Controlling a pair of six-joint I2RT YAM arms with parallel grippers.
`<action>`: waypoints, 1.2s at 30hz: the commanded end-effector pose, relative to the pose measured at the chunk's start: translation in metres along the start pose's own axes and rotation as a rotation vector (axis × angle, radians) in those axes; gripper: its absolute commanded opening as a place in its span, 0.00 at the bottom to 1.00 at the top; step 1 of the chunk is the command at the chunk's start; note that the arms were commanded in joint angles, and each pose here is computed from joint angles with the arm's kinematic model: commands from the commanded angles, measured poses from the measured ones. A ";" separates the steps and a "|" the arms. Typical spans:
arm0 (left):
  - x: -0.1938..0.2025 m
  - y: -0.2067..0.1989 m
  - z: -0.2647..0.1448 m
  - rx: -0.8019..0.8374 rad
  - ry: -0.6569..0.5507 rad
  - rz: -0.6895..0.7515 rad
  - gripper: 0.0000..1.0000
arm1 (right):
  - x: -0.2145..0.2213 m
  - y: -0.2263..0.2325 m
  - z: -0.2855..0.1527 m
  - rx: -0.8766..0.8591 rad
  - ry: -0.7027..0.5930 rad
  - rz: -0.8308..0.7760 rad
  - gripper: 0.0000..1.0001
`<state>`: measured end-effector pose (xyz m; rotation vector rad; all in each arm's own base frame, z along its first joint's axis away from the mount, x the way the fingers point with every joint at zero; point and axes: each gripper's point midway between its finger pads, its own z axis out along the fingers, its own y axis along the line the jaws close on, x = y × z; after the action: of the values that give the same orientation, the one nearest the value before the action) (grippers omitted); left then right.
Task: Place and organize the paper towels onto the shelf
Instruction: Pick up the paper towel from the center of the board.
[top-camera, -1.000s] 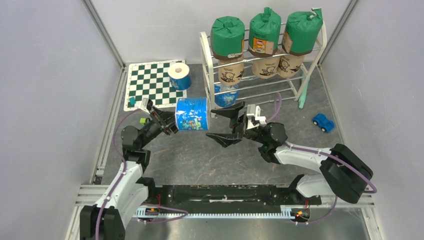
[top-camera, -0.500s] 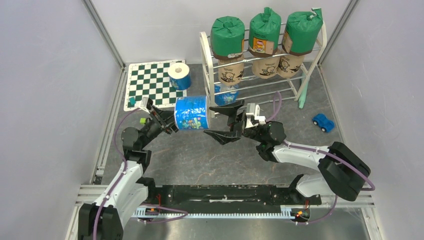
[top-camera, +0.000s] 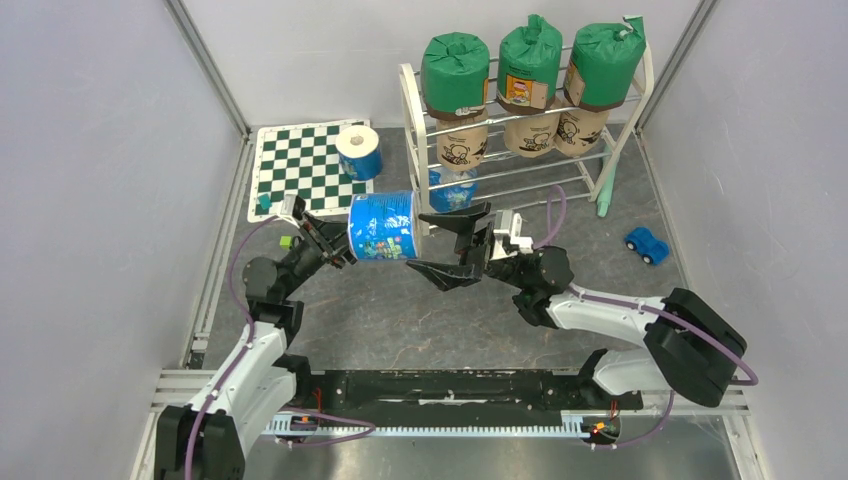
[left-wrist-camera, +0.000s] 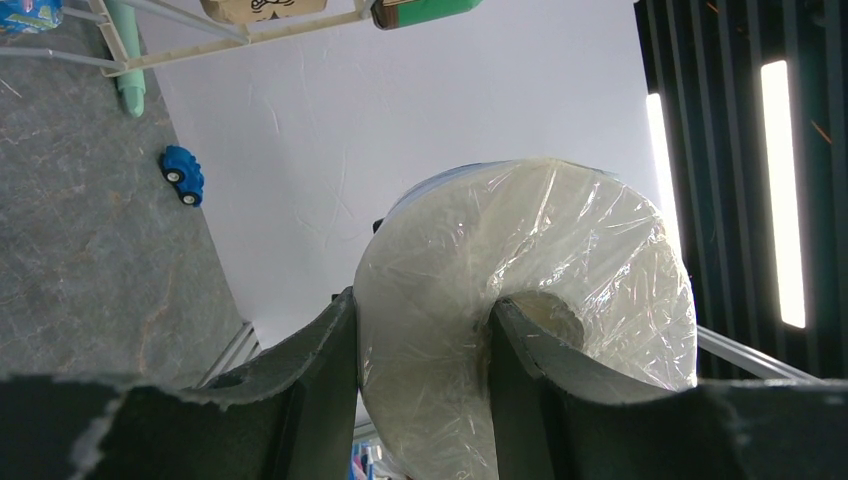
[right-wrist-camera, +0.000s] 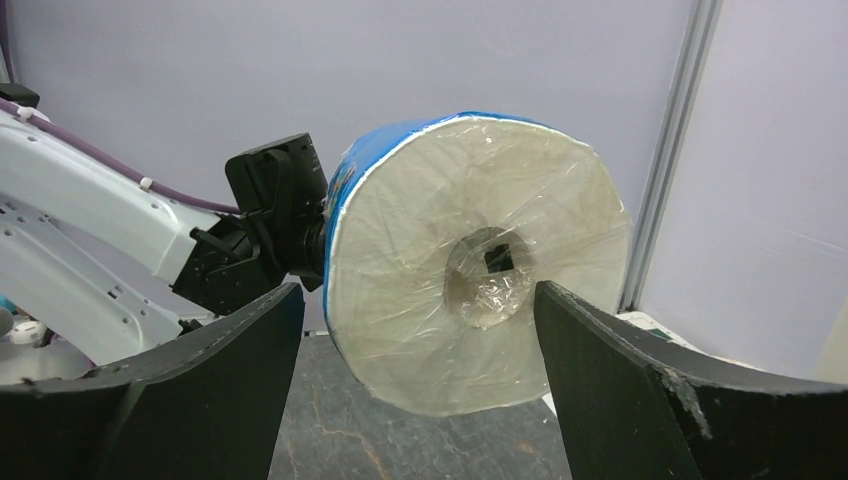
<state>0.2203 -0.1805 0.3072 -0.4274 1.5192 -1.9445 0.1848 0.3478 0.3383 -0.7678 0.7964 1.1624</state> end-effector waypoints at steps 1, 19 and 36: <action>0.001 -0.009 0.000 0.038 -0.009 -0.025 0.34 | -0.013 0.019 0.001 -0.061 -0.027 -0.026 0.87; 0.001 -0.015 0.000 0.061 -0.010 -0.012 0.34 | -0.001 0.022 0.002 -0.066 0.011 -0.005 0.81; 0.014 -0.005 -0.001 0.032 0.056 0.047 0.35 | -0.012 0.035 0.016 -0.160 -0.024 0.021 0.67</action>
<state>0.2177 -0.1858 0.2960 -0.4380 1.5583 -1.9571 0.1646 0.3603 0.3318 -0.8632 0.7839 1.2043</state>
